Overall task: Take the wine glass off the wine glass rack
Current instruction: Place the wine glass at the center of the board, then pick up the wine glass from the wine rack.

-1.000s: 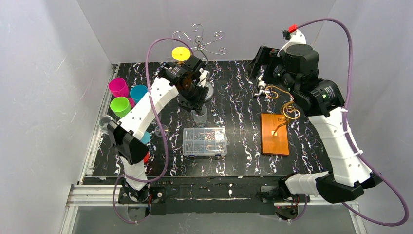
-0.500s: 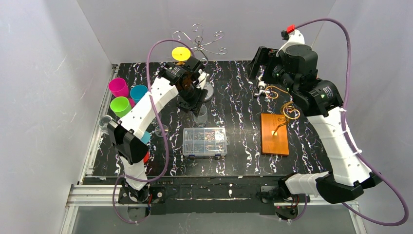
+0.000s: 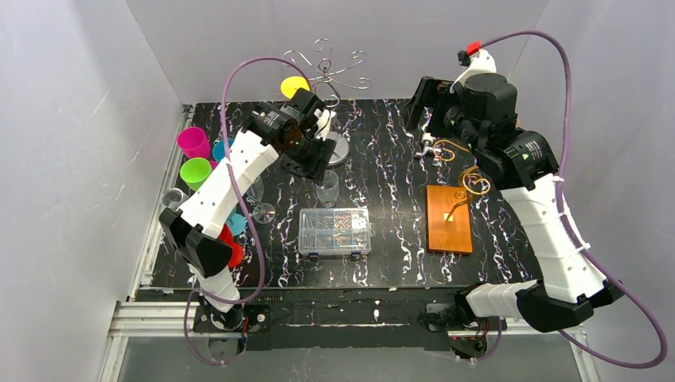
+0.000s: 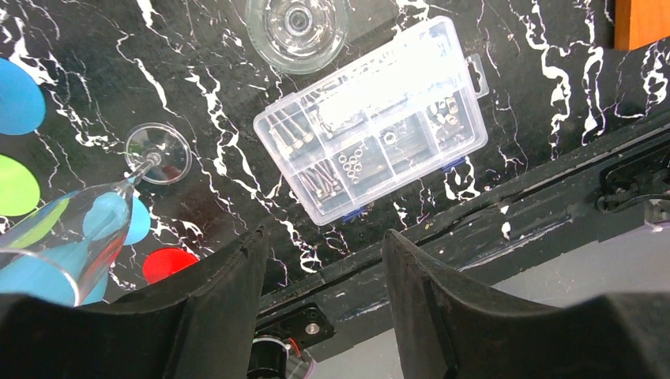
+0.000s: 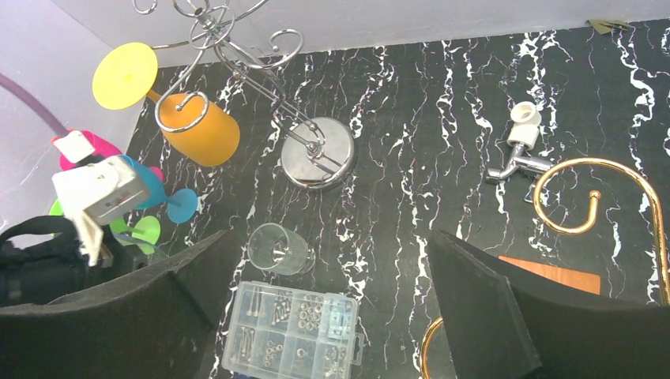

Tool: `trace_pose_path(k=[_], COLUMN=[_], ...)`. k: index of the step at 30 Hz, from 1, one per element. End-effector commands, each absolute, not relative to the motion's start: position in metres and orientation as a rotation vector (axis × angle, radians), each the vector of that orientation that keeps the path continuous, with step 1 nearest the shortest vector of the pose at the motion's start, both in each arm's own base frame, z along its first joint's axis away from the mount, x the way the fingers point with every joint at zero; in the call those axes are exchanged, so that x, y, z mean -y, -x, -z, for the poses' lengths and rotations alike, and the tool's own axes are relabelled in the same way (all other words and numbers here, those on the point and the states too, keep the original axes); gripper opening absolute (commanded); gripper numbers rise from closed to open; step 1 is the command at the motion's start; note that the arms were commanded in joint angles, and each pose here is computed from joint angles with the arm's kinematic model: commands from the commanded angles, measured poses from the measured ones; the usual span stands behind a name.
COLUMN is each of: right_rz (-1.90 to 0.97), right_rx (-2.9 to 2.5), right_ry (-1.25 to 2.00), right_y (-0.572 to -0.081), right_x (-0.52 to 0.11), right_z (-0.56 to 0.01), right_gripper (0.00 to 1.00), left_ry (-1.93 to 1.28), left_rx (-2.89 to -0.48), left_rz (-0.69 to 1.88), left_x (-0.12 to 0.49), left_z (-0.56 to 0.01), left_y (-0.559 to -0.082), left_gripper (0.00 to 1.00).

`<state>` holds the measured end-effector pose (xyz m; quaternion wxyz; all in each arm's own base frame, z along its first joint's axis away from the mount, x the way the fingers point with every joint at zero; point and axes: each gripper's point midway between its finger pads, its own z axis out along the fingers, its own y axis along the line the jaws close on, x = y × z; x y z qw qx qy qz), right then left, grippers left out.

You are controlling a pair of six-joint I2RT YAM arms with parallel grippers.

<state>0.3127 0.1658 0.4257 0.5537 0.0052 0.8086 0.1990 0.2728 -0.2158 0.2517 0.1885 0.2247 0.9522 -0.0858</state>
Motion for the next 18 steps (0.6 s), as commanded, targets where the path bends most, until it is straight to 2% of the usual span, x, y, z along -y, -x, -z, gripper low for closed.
trace_pose_path(k=[1, 9, 18], right_rz=[-0.474, -0.469, -0.461], right_rx=[-1.861, -1.871, -1.899], right_ry=[-0.012, -0.011, 0.0], right_y=[-0.32, -0.321, -0.319], right_x=[-0.168, -0.169, -0.169], right_z=[-0.435, -0.432, -0.428], right_gripper=[1.0, 1.0, 1.0], left_ry=[-0.576, -0.426, -0.07], left_rx=[-2.586, -2.46, -2.199], left_rz=[0.255, 0.293, 0.236], left_x=[0.205, 0.201, 0.17], left_z=[-0.282, -0.326, -0.402], left_y=[-0.268, -0.275, -0.298], left_gripper=[0.55, 0.59, 0.66])
